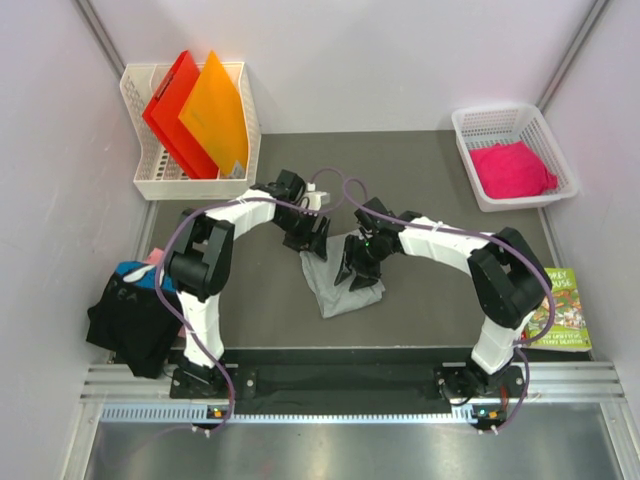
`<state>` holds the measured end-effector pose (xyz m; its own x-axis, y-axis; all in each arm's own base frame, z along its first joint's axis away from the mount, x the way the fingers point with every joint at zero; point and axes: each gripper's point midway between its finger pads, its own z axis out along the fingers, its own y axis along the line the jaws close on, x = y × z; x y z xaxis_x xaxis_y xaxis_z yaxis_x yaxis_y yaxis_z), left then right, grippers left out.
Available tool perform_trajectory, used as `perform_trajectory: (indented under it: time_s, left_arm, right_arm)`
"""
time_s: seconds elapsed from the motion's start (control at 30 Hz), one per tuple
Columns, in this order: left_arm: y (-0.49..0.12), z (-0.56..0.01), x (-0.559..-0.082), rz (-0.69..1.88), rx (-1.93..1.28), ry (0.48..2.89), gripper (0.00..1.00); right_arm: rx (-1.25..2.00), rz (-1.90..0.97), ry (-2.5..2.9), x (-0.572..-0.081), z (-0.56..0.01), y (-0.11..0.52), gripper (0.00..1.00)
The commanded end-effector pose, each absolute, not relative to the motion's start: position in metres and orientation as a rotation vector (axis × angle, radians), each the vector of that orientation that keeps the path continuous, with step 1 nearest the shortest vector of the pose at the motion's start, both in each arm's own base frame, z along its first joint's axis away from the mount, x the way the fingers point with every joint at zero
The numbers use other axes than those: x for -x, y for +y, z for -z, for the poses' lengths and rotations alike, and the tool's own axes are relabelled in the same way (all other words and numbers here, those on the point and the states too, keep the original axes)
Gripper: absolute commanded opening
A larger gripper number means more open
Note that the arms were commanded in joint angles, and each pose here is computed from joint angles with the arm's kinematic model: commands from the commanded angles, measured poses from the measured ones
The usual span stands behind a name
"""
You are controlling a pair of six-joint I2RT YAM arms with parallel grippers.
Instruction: Fold and stack the t-shirts
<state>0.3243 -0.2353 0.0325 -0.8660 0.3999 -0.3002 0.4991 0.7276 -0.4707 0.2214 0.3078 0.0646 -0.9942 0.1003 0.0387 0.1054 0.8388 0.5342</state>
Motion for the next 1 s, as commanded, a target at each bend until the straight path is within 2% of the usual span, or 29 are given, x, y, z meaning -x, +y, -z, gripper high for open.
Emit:
perform_trajectory:
  time_s: [0.0, 0.03, 0.07, 0.27, 0.3, 0.5, 0.63, 0.67, 0.77, 0.97]
  left_arm:
    - [-0.213, 0.025, -0.265, 0.789, -0.757, 3.049, 0.69]
    - [-0.214, 0.024, -0.264, 0.794, -0.759, 3.047, 0.63]
    - [-0.214, 0.022, -0.265, 0.797, -0.761, 3.045, 0.49]
    - [-0.210, 0.022, -0.262, 0.782, -0.782, 3.055, 0.10]
    - [-0.210, 0.021, -0.263, 0.772, -0.792, 3.051, 0.00]
    - [-0.215, -0.008, -0.276, 0.776, -0.823, 2.991, 0.00]
    - [-0.203, -0.055, -0.298, 0.592, -0.836, 2.971, 0.00]
    - [-0.189, -0.066, -0.289, 0.521, -0.847, 3.034, 0.00]
    - [-0.172, -0.107, -0.301, 0.480, -0.808, 2.976, 0.00]
    - [-0.120, -0.162, -0.279, 0.277, -0.801, 2.914, 0.00]
  right_arm:
    - [0.158, 0.899, -3.001, -0.216, -0.065, 0.312, 0.46]
    - [0.162, 0.903, -3.002, -0.217, -0.065, 0.312, 0.46]
    - [0.158, 0.906, -3.002, -0.216, -0.065, 0.313, 0.46]
    - [0.154, 0.919, -3.001, -0.214, -0.069, 0.315, 0.45]
    - [0.154, 0.931, -3.007, -0.216, -0.072, 0.315, 0.45]
    - [0.119, 0.952, -3.031, -0.218, -0.090, 0.315, 0.45]
    - [0.102, 0.949, -3.058, -0.219, -0.101, 0.305, 0.45]
    - [0.099, 0.951, -3.062, -0.220, -0.102, 0.303, 0.44]
    - [0.099, 0.965, -3.075, -0.221, -0.106, 0.296, 0.44]
    - [0.057, 1.007, -3.074, -0.215, -0.112, 0.282, 0.43]
